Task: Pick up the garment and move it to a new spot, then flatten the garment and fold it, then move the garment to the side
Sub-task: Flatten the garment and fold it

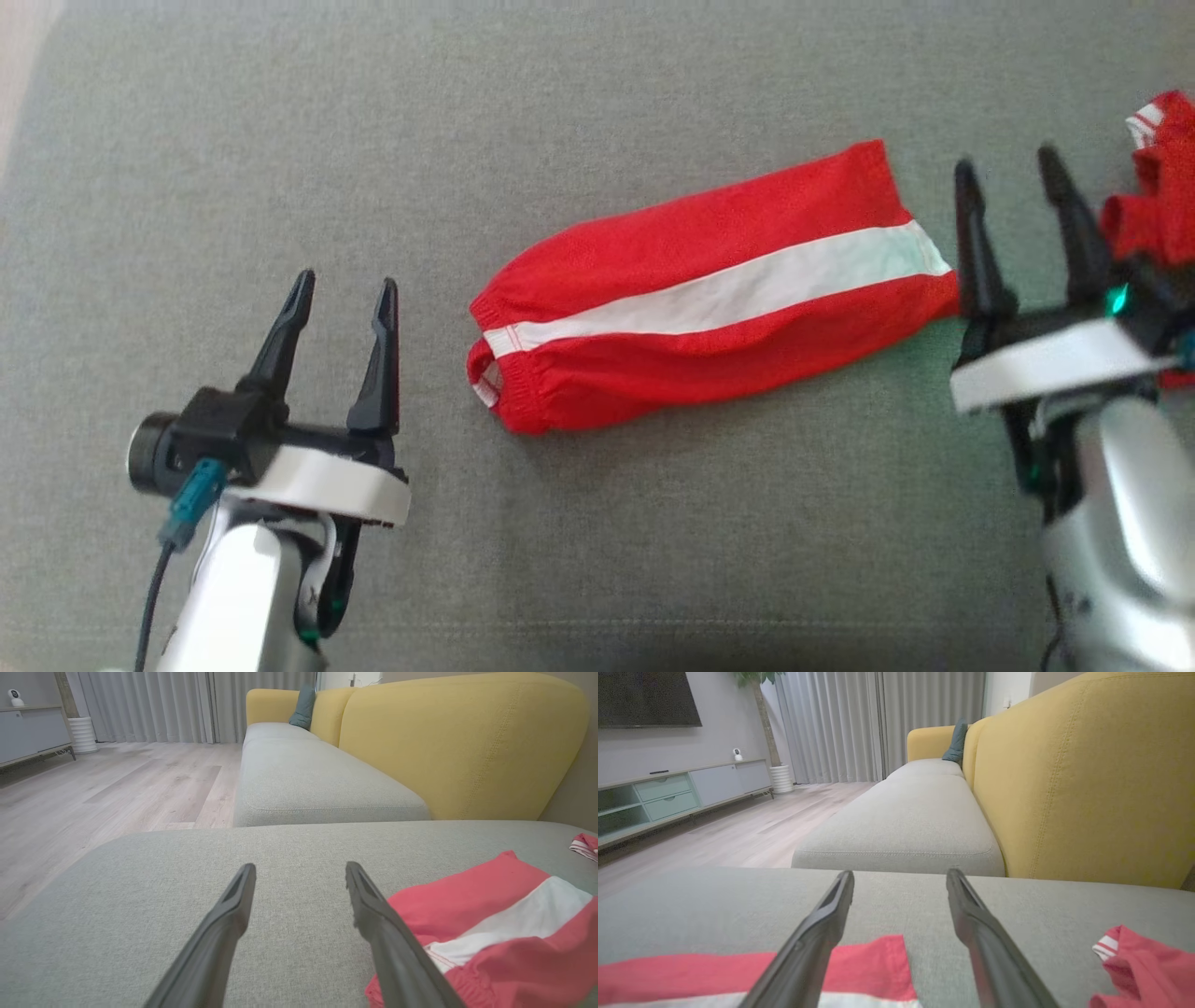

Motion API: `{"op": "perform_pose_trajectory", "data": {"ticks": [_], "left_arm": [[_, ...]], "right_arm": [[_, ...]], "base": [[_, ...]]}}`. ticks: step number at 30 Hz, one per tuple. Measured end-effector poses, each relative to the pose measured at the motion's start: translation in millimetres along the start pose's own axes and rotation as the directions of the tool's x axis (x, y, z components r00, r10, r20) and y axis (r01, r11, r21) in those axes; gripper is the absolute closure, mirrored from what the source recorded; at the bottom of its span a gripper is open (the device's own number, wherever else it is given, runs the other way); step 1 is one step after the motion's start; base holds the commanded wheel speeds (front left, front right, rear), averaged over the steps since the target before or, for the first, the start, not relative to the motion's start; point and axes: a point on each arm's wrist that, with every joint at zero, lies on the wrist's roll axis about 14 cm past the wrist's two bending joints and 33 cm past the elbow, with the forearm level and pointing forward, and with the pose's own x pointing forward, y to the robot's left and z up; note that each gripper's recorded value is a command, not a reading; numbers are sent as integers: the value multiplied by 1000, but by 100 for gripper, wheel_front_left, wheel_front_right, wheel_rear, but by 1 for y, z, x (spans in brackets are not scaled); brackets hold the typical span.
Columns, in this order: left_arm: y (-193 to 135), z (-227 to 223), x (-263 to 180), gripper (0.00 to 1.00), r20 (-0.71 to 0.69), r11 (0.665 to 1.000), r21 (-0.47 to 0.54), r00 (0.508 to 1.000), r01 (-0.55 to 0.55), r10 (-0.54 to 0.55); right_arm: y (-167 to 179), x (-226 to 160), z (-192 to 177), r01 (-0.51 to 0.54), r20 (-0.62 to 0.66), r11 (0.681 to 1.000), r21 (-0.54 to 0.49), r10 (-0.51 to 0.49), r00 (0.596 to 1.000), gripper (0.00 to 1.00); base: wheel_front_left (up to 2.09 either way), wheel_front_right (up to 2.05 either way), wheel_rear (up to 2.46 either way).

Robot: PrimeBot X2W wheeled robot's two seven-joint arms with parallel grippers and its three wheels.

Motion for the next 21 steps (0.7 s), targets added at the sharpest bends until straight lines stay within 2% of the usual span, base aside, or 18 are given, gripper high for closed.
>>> {"op": "perform_pose_trajectory", "data": {"ticks": [9,21], "left_arm": [[-4,2,-10,0,1,1000,6,1000,0,0],[-4,1,-16,0,-13,1000,13,1000,0,0]], "right_arm": [[15,-57,-3,49,-58,998,46,-46,997,0],[17,-64,9,61,-46,997,51,-59,997,0]], "base": [[0,0,0],[0,0,0]]}}
